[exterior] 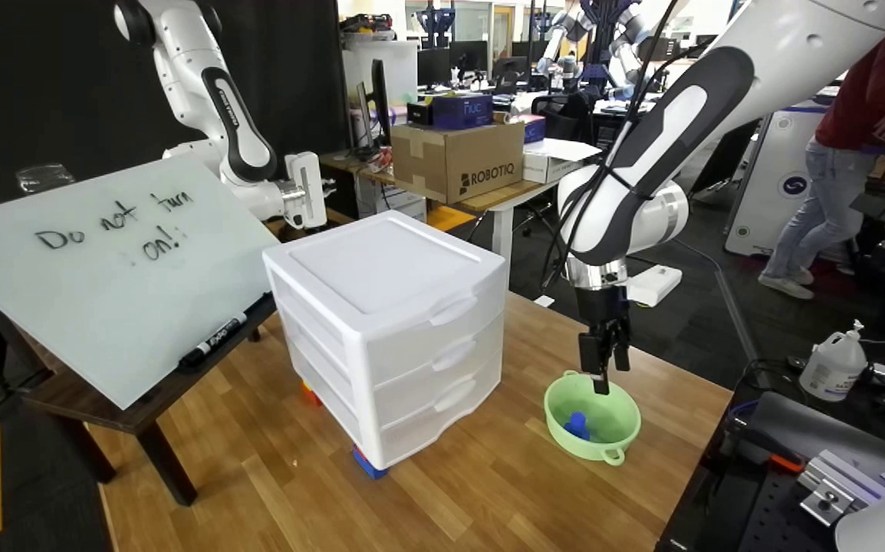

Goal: Take the blue object out of the green pot

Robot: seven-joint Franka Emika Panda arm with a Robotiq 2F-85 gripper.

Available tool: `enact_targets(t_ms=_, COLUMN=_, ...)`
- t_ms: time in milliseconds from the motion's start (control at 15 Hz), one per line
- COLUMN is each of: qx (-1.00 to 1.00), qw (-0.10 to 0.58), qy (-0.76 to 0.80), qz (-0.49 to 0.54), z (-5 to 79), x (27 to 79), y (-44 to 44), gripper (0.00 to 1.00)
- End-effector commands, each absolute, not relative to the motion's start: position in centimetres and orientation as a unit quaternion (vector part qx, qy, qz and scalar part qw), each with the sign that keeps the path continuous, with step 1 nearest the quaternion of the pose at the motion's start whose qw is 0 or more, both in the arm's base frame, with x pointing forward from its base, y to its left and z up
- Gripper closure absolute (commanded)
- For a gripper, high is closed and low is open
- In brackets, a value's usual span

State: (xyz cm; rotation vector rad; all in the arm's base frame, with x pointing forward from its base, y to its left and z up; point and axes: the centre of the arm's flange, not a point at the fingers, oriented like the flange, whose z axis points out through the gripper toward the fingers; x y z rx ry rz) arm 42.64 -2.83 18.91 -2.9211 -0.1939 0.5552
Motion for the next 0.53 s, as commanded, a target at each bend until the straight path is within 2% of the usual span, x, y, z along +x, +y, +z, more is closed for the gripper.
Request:
enact_targets(t_ms=0, qx=-0.977, qw=0.081, qy=-0.065, qz=0.186, z=18.94, x=42.66, y=-2.83, gripper=0.0)
enact_targets(t_ms=467, qx=-0.976, qw=0.078, qy=-0.067, qz=0.191, z=19.43, x=43.38, y=-2.03, gripper=0.0)
